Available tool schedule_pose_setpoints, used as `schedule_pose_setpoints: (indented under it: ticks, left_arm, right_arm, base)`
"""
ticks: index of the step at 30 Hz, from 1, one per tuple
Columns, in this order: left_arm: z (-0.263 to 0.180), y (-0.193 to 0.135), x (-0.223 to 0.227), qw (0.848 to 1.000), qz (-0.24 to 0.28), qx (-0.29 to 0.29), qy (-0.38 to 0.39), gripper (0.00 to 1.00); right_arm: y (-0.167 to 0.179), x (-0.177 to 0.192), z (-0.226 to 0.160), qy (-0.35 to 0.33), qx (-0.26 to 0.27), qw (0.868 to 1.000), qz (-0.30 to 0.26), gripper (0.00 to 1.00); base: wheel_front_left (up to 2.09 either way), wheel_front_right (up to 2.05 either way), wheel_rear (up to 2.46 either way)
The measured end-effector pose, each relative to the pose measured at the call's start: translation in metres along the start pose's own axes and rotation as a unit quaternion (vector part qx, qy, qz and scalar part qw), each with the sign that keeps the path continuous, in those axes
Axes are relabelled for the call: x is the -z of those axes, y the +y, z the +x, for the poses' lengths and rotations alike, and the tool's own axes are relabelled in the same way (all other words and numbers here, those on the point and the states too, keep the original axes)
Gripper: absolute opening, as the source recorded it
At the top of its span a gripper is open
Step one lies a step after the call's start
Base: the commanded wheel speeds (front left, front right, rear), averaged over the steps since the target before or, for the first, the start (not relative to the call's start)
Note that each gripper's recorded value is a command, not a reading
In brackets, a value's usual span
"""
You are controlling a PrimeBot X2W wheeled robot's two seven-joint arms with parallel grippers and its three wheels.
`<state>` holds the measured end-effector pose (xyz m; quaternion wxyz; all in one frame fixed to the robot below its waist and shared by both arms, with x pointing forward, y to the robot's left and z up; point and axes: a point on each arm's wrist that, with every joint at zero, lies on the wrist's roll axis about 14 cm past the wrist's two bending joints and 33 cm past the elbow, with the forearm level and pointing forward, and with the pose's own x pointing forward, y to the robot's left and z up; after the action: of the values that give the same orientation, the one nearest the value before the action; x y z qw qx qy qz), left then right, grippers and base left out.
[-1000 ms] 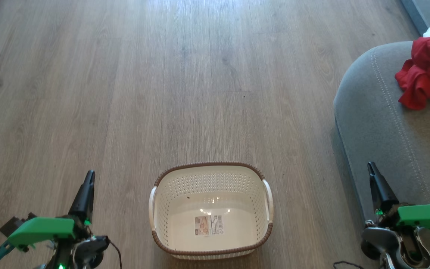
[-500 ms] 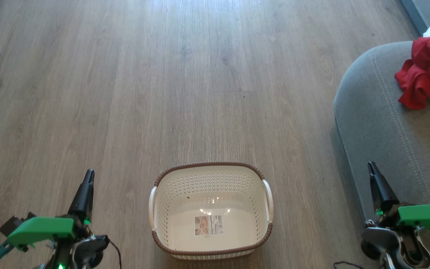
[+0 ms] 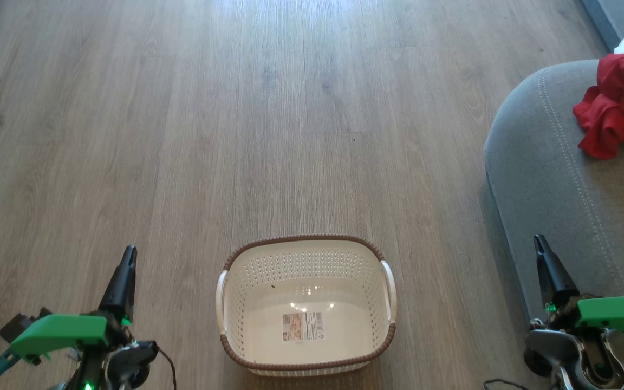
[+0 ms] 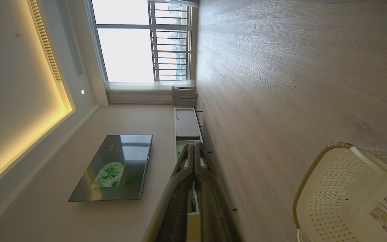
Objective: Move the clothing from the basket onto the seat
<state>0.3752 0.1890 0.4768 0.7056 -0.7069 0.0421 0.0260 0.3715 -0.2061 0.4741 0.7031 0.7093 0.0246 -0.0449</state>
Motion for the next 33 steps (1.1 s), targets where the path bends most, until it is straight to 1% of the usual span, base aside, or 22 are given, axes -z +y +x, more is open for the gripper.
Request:
schedule_pose_setpoints:
  ticks: [33]
  left_arm:
    - [0.0, 0.0, -0.0001, 1.0, 0.0, 0.0, 0.0, 0.0]
  right_arm:
    - [0.0, 0.0, 0.0, 0.0, 0.0, 1.0, 0.0, 0.0]
  base:
    - [0.0, 0.0, 0.0]
